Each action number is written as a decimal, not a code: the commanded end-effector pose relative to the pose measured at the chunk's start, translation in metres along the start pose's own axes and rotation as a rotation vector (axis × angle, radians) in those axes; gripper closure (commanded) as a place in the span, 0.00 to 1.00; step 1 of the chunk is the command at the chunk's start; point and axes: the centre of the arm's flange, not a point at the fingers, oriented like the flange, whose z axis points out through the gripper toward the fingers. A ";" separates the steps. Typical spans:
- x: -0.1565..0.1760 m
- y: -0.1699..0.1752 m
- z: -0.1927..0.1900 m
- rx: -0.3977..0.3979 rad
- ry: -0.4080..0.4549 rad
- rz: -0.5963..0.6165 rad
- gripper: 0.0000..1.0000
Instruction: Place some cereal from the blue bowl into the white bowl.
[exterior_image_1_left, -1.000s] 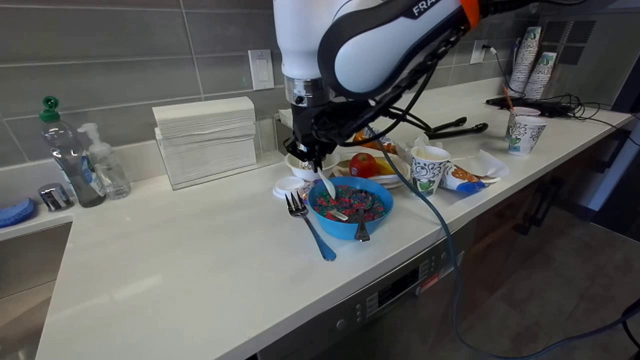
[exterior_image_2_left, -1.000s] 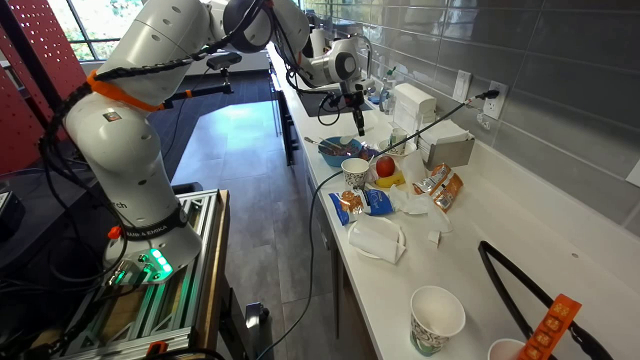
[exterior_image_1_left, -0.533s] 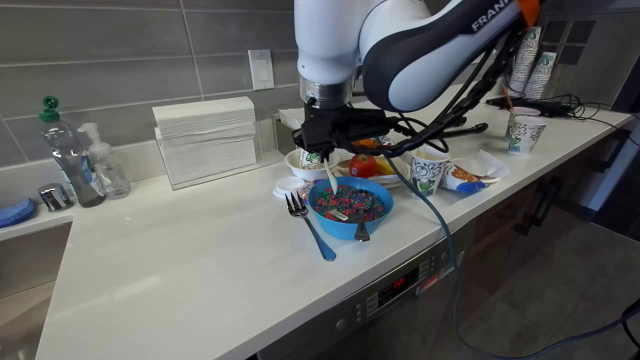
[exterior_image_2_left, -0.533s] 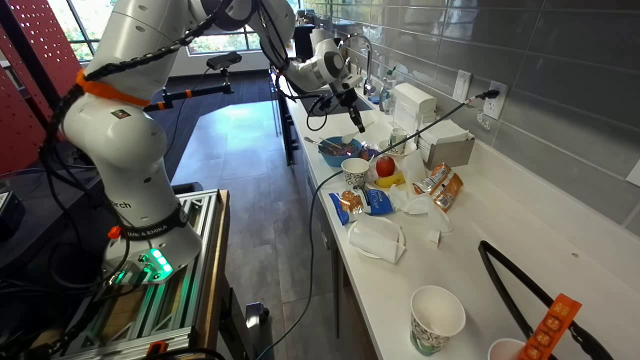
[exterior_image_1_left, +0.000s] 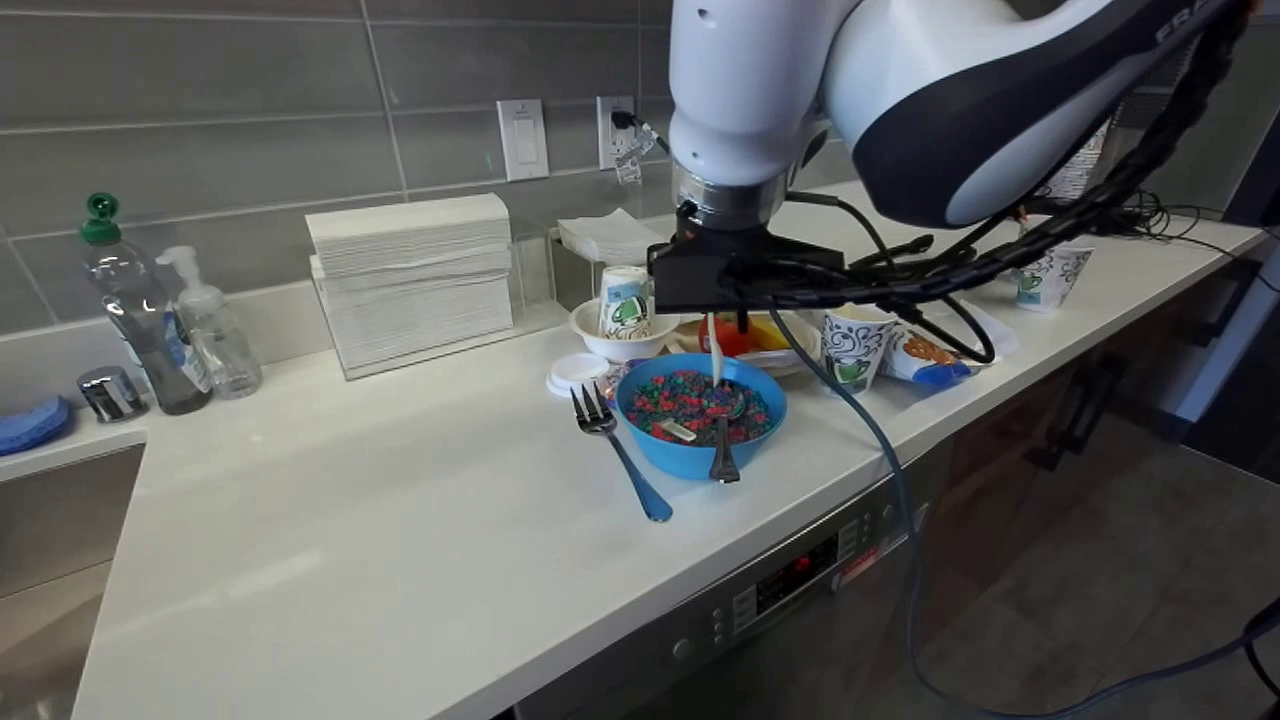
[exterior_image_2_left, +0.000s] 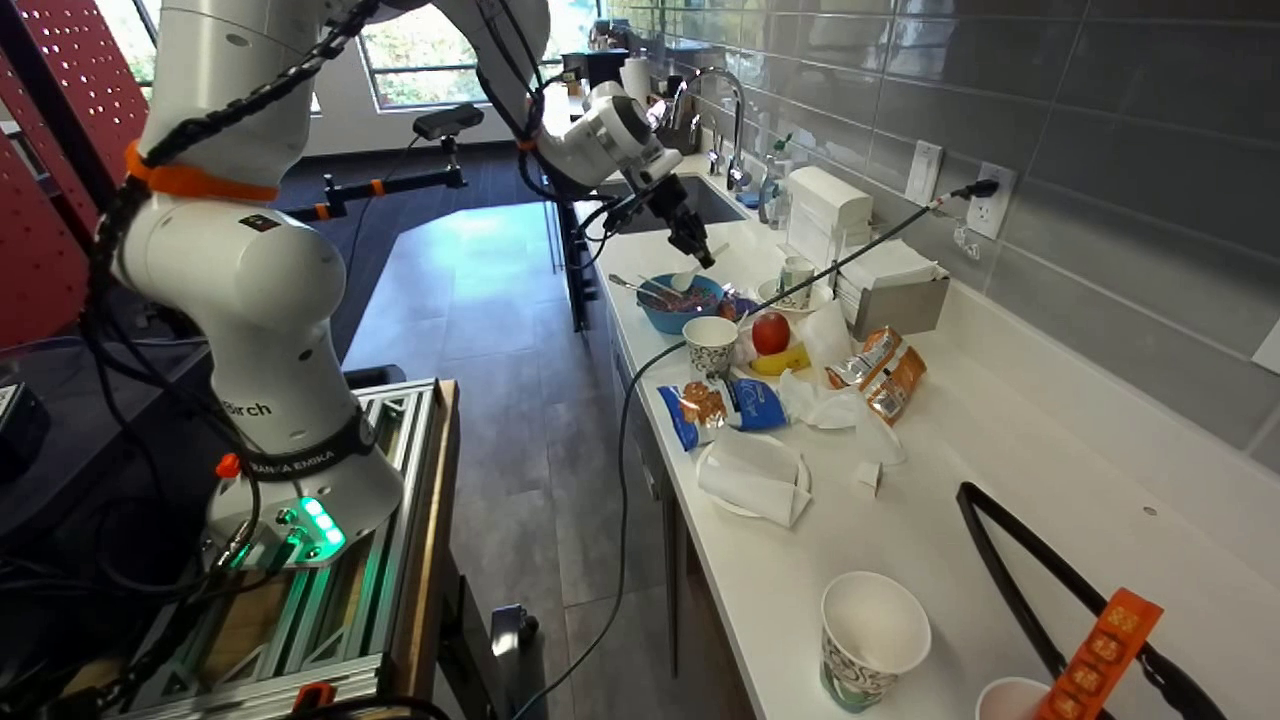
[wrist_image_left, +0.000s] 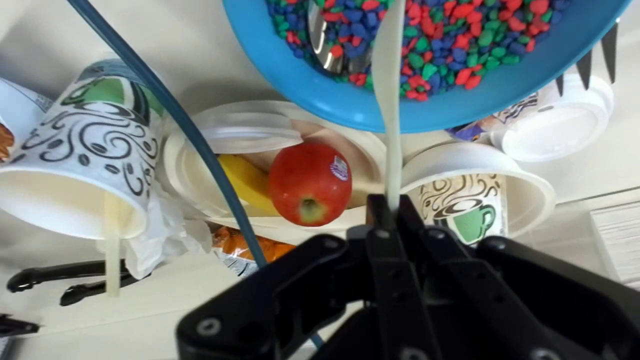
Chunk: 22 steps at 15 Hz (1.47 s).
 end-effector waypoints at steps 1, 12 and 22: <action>-0.017 0.034 -0.012 -0.061 0.082 0.131 0.99; -0.011 0.017 -0.003 -0.064 0.061 0.098 0.99; -0.010 -0.016 0.009 -0.075 0.154 0.067 0.99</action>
